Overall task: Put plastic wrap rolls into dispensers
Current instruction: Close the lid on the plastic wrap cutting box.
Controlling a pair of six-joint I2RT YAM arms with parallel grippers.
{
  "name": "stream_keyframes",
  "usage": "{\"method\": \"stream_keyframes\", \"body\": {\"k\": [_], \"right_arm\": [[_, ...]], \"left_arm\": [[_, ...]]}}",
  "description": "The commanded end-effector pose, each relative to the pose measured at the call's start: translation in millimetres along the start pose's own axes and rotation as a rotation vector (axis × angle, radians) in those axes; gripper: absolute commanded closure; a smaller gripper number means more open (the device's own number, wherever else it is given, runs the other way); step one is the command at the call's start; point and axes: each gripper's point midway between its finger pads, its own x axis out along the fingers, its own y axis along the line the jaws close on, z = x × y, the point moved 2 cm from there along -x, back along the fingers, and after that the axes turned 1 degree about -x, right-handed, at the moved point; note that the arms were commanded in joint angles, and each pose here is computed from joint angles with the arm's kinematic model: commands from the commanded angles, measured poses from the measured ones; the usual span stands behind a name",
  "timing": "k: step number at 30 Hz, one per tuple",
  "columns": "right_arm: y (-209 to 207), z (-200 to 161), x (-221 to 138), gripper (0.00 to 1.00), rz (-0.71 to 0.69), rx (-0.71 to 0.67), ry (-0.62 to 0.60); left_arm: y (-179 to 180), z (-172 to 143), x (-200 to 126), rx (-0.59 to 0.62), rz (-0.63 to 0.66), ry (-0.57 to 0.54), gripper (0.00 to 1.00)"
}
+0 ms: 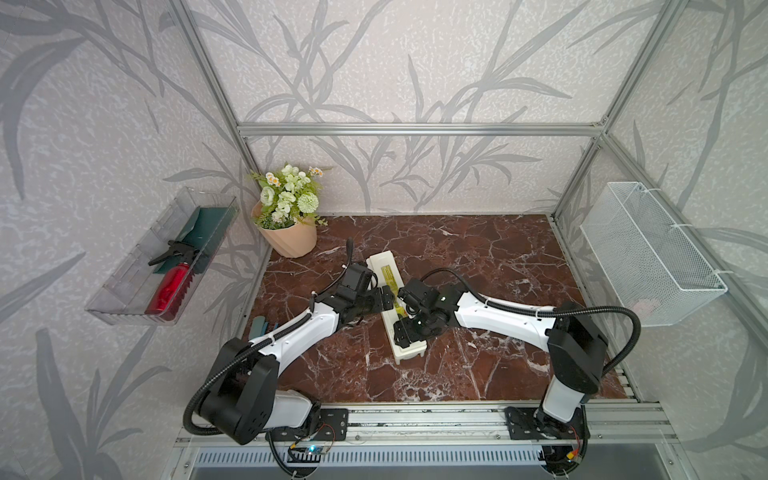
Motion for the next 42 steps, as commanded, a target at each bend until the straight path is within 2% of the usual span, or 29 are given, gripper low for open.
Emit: {"method": "stream_keyframes", "body": {"k": [1,3,4,5,7,9,10,15,16,17,23,31,42], "right_arm": [[-14.0,-25.0,26.7,0.22,-0.08,-0.015,0.119],[-15.3,-26.2,29.5,0.22,-0.087,-0.013,0.133],[-16.3,-27.2,30.8,0.22,-0.093,-0.012,0.141],[-15.9,-28.1,31.8,0.22,-0.089,-0.009,0.146],[-15.8,-28.7,33.2,0.22,-0.084,-0.003,0.153],[-15.0,-26.9,32.8,0.21,-0.081,0.002,0.15],[-14.3,-26.3,32.9,0.21,-0.079,0.002,0.151],[-10.2,-25.4,32.6,0.19,-0.063,0.018,0.162],[-10.1,-26.0,32.5,0.19,-0.062,0.022,0.165],[-9.1,-25.8,32.1,0.19,-0.057,0.026,0.164],[-7.4,-27.1,36.4,0.19,-0.04,0.046,0.174],[-11.2,-30.3,40.1,0.17,-0.07,0.039,0.2],[-16.2,-33.0,44.4,0.17,-0.113,0.03,0.212]], "left_arm": [[-2.9,14.9,-34.2,0.04,0.021,-0.069,0.03],[-0.2,17.9,-48.5,0.048,0.041,-0.092,0.04],[2.8,16.0,-54.0,0.043,0.052,-0.09,0.1],[5.5,12.7,-57.6,0.033,0.056,-0.082,0.19],[9.7,0.5,-60.8,0.001,0.04,-0.066,0.5],[13.1,-11.7,-59.7,-0.041,0.016,-0.051,0.73],[14.3,-18.5,-58.0,-0.059,0.0,-0.038,0.76],[19.3,-42.6,-42.7,-0.166,-0.089,-0.027,0.8],[18.0,-44.4,-39.8,-0.189,-0.116,-0.033,0.87],[19.6,-48.8,-35.6,-0.209,-0.127,-0.027,0.98],[21.3,-69.8,-14.3,-0.316,-0.243,-0.015,1.0],[4.7,-67.1,-8.9,-0.323,-0.399,-0.042,1.0],[-16.2,-69.7,12.6,-0.346,-0.543,0.046,1.0]]}}
